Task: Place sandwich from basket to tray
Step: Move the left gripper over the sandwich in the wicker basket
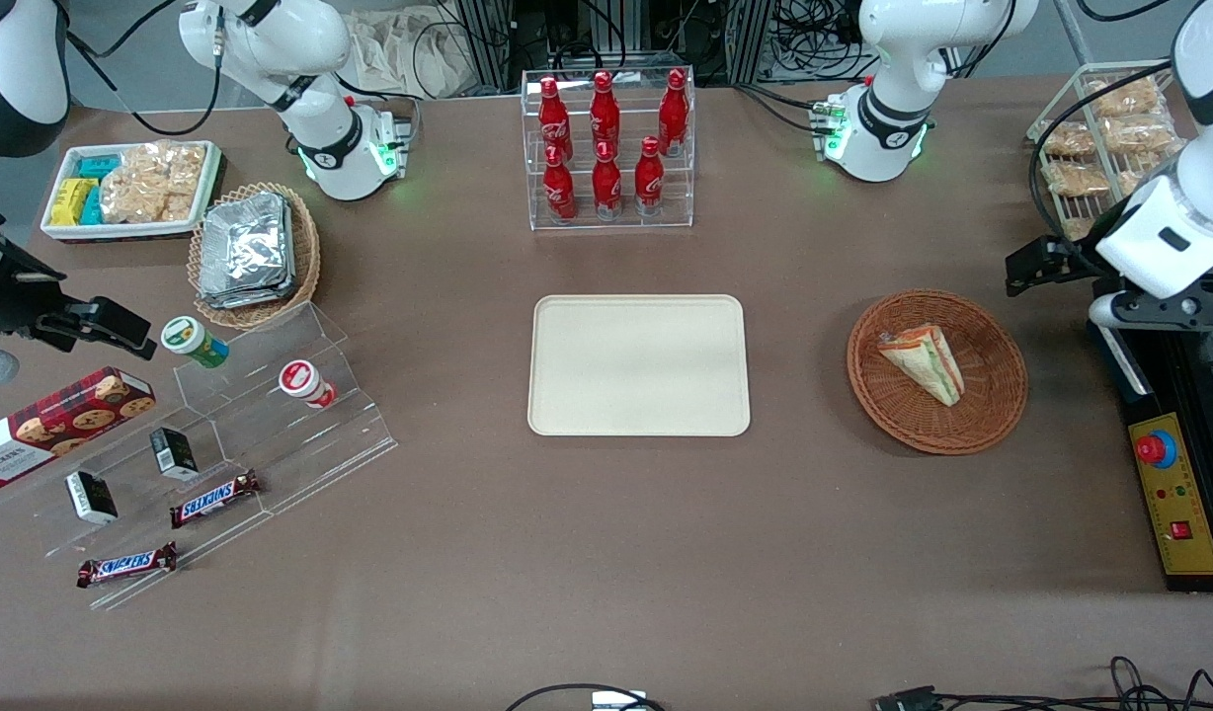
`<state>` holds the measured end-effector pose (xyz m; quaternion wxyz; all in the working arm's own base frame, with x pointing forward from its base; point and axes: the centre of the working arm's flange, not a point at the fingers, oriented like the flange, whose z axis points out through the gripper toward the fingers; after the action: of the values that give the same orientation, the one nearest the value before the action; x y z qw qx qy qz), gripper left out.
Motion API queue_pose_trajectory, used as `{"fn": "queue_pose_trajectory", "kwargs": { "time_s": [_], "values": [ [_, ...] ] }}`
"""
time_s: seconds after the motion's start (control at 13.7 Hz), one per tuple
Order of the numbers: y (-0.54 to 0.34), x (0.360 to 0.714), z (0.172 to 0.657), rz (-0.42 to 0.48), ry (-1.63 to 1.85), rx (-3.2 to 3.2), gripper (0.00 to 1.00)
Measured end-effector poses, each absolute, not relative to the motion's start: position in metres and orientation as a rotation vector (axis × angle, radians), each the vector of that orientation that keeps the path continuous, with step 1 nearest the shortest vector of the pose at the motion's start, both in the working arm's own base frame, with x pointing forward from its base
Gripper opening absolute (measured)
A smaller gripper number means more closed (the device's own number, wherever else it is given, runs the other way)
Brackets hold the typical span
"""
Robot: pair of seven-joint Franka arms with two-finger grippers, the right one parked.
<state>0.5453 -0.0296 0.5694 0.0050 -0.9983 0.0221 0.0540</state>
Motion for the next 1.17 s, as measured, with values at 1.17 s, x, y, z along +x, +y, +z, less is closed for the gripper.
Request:
{"fn": "queue_pose_trajectory", "kwargs": {
  "time_s": [1.17],
  "values": [
    [-0.017,0.469,0.374,-0.079,-0.789,-3.026,1.0]
  ]
}}
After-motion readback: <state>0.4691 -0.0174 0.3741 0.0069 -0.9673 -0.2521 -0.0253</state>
